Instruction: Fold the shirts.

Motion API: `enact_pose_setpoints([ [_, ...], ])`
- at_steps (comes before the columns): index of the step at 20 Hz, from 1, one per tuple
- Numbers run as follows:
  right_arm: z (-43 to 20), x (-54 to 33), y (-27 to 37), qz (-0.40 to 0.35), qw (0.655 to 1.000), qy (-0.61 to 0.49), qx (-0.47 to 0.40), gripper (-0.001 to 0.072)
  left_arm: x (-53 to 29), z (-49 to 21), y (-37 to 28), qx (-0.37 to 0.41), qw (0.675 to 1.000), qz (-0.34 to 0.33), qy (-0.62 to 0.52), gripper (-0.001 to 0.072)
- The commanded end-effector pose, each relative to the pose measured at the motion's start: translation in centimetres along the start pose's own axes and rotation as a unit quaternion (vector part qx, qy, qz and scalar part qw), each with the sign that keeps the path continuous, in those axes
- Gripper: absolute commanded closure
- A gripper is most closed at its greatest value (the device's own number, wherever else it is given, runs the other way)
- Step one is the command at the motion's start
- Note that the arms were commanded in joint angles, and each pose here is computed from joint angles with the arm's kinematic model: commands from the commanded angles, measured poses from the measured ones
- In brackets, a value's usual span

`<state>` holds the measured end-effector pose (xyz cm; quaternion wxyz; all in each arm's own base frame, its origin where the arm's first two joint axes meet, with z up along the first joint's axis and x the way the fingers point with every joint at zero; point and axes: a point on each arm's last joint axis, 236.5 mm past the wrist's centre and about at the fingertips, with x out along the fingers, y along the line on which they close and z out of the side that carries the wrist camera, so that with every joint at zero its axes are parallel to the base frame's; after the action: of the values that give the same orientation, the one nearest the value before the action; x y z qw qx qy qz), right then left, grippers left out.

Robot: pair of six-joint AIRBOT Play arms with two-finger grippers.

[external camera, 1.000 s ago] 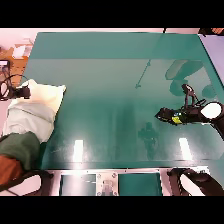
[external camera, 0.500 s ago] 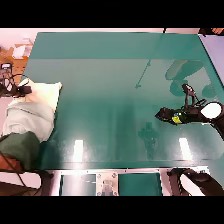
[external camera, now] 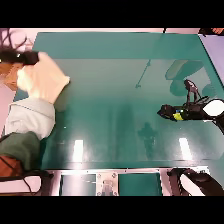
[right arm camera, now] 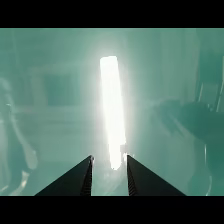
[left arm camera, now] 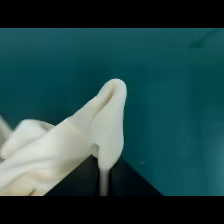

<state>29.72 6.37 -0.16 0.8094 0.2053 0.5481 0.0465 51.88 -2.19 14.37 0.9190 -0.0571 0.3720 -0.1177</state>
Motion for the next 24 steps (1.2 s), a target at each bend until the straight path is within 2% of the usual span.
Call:
enact_pose_setpoints([
  [1,1.9,-1.3,0.8,0.004,0.999,-0.024,-0.026,0.0461,-3.7,0.0,-16.3,0.061,0.982,-0.178,0.013,0.0688],
  [2,2.6,-1.8,1.2,0.007,0.999,-0.034,-0.029,0.0461,-3.7,-1.6,-20.2,0.073,0.973,-0.216,0.035,0.0688],
  [5,3.9,-2.9,2.0,0.012,0.998,-0.052,-0.035,0.0462,-2.3,-5.6,-27.8,0.093,0.957,-0.264,0.078,0.0688],
  [6,4.0,-3.0,2.0,0.012,0.998,-0.053,-0.035,0.0463,-1.5,-7.0,-29.7,0.091,0.953,-0.274,0.092,0.0688],
  [8,3.4,-2.9,2.0,0.011,0.999,-0.040,-0.035,0.0549,0.6,-10.1,-32.1,0.091,0.945,-0.285,0.130,0.0687],
  [10,2.9,-2.8,1.9,0.010,0.999,-0.029,-0.035,0.0526,2.6,-12.6,-33.2,0.094,0.940,-0.287,0.161,0.0669],
  [11,2.8,-2.8,1.9,0.010,0.999,-0.028,-0.036,0.0417,3.3,-13.1,-33.3,0.092,0.939,-0.286,0.166,0.0370],
  [12,2.8,-2.9,1.8,0.010,0.999,-0.029,-0.034,0.0329,3.7,-12.9,-33.1,0.080,0.942,-0.281,0.165,0.0107],
  [13,2.9,-2.9,1.5,0.008,0.999,-0.029,-0.029,0.0278,3.8,-12.2,-32.4,0.071,0.945,-0.277,0.159,0.0085],
  [17,0.8,-2.9,-1.4,-0.009,1.000,0.018,0.017,0.0270,3.5,-8.0,-24.3,0.031,0.960,-0.235,0.150,0.0085],
  [18,-1.1,-2.2,-1.7,-0.006,0.998,0.049,0.030,0.0248,3.6,-8.0,-21.7,0.015,0.961,-0.221,0.163,0.0085],
  [19,-3.1,-1.2,-1.4,0.008,0.996,0.078,0.045,0.0215,3.8,-8.4,-19.2,-0.003,0.961,-0.210,0.180,0.0085],
  [21,-7.7,1.6,0.7,0.060,0.986,0.130,0.083,0.0215,4.3,-9.6,-15.4,-0.036,0.960,-0.190,0.202,0.0085],
  [24,-12.0,5.5,4.7,0.114,0.977,0.146,0.104,0.0216,5.6,-11.3,-12.2,-0.074,0.960,-0.168,0.213,0.0085],
])
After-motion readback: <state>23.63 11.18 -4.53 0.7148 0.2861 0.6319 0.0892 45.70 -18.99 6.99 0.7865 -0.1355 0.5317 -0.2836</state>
